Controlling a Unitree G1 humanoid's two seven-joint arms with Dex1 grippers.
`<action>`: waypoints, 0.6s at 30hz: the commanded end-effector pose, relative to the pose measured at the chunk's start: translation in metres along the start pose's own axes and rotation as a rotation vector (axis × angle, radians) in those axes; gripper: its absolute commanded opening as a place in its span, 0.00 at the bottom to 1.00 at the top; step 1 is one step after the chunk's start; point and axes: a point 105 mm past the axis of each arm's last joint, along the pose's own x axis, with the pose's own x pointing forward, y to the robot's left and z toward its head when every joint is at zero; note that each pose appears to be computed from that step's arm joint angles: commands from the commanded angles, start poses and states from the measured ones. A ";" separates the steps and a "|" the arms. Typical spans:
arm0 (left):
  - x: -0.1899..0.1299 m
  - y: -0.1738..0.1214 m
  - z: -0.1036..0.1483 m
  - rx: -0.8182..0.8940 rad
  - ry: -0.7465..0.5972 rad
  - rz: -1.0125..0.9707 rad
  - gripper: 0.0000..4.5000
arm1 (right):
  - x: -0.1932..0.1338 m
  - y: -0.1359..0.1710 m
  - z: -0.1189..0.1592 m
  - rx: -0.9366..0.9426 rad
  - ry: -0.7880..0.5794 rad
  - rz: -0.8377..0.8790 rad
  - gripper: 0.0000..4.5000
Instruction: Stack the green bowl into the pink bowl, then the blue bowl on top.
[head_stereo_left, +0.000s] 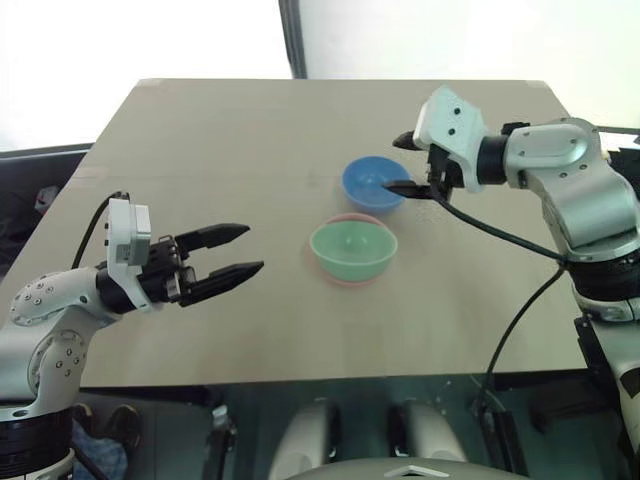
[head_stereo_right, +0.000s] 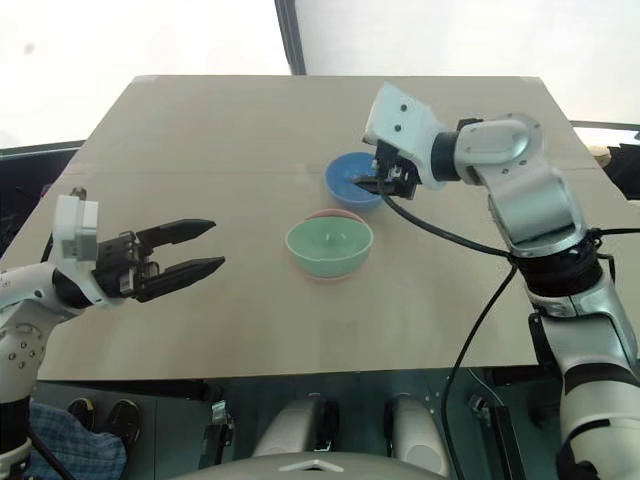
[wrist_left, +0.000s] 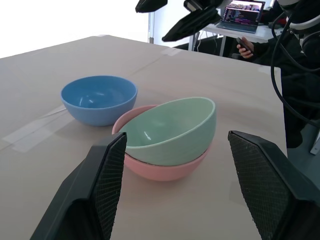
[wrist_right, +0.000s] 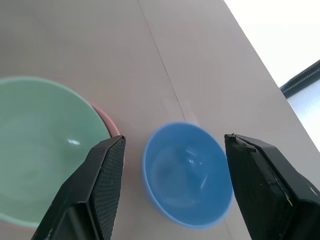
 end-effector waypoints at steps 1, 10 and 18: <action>-0.003 0.000 0.009 0.040 -0.016 0.003 0.76 | 0.016 -0.002 -0.029 -0.160 0.107 -0.021 0.74; -0.004 0.000 0.009 0.042 -0.012 0.010 0.76 | 0.056 0.013 -0.063 -0.362 0.182 0.088 0.74; -0.009 -0.002 0.008 0.038 -0.001 0.028 0.76 | 0.085 0.014 -0.064 -0.419 0.176 0.098 0.74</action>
